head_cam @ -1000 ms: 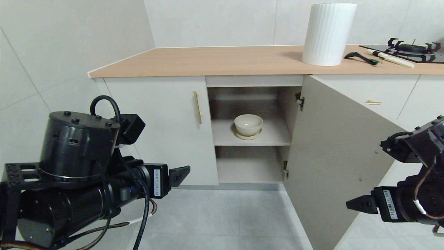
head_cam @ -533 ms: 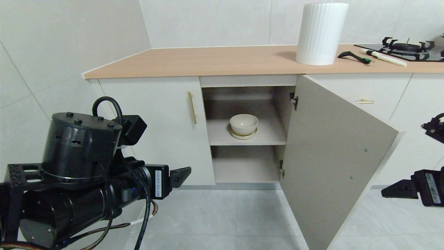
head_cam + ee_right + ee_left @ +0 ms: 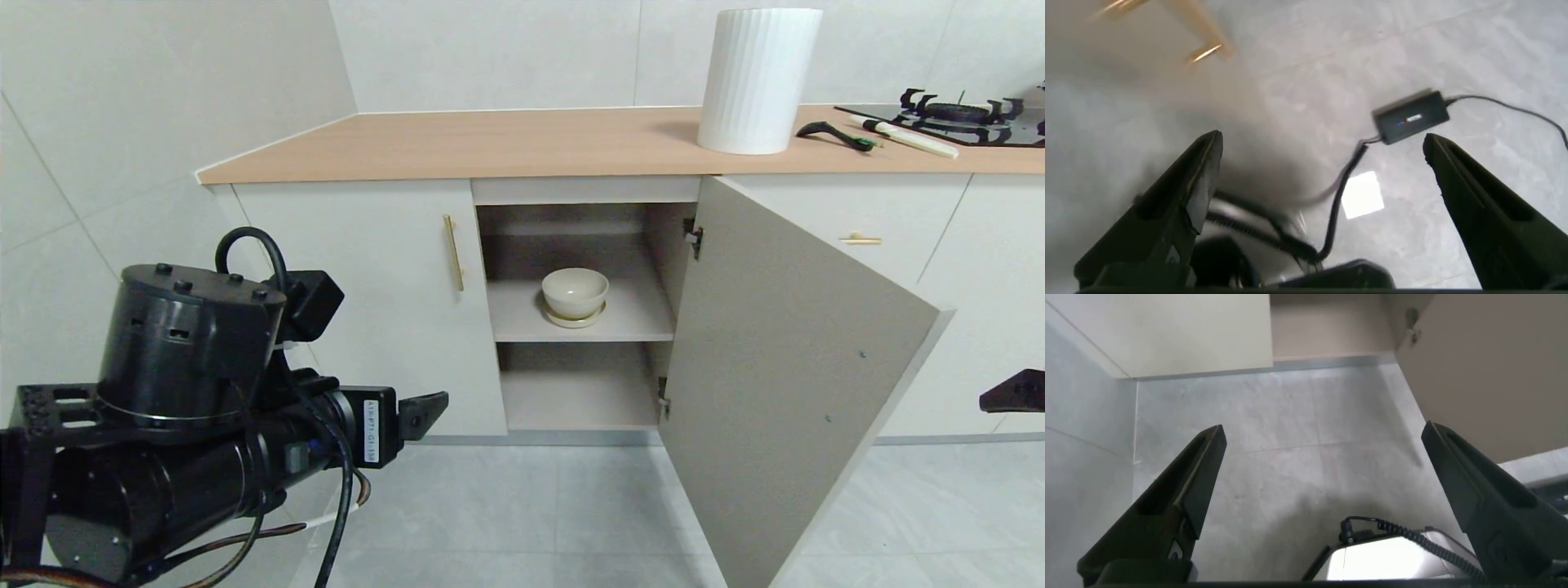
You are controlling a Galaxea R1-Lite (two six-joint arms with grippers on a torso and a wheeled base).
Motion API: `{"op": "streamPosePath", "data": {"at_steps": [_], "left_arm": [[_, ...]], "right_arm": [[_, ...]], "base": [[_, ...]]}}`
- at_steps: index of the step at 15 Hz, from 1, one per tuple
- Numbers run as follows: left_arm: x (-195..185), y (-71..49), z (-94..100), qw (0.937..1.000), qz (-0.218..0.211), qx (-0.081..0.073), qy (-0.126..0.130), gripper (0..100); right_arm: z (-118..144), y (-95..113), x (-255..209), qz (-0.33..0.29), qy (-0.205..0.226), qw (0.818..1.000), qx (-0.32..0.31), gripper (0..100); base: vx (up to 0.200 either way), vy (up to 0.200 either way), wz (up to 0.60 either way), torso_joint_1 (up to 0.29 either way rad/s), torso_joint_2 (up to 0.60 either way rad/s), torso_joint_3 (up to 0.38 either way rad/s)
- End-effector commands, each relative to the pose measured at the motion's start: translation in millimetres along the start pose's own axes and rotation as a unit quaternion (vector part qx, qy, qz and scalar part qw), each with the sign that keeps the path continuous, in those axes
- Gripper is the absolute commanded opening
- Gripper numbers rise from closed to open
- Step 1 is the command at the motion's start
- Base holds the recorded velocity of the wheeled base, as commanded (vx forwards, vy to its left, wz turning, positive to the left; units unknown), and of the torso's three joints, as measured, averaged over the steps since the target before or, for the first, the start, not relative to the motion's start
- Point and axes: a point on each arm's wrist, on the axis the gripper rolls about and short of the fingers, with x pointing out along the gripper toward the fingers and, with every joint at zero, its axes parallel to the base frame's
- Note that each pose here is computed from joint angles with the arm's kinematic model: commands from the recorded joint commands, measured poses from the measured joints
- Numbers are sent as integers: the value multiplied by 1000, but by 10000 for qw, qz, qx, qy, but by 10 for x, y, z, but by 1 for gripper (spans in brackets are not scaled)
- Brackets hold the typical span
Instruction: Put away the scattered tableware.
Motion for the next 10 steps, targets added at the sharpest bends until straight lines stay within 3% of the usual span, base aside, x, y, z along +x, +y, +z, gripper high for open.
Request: {"op": "streamPosePath", "data": {"at_steps": [1,4,10], "left_arm": [[4,-3,-1,10000,0,0,4,100],[1,1,2,10000,4,-7,-4,100],[-3,2,4,10000,2,-9,-11,100]], "right_arm": [[64,28,189,-153,115,9998,72,100],[160,55,533,-307,74,9991,284,100],[243,118,743,-230,-147,9978,610,100]], "base": [[0,0,0,0,0,0],[0,0,0,0,0,0],[0,0,0,0,0,0]]}}
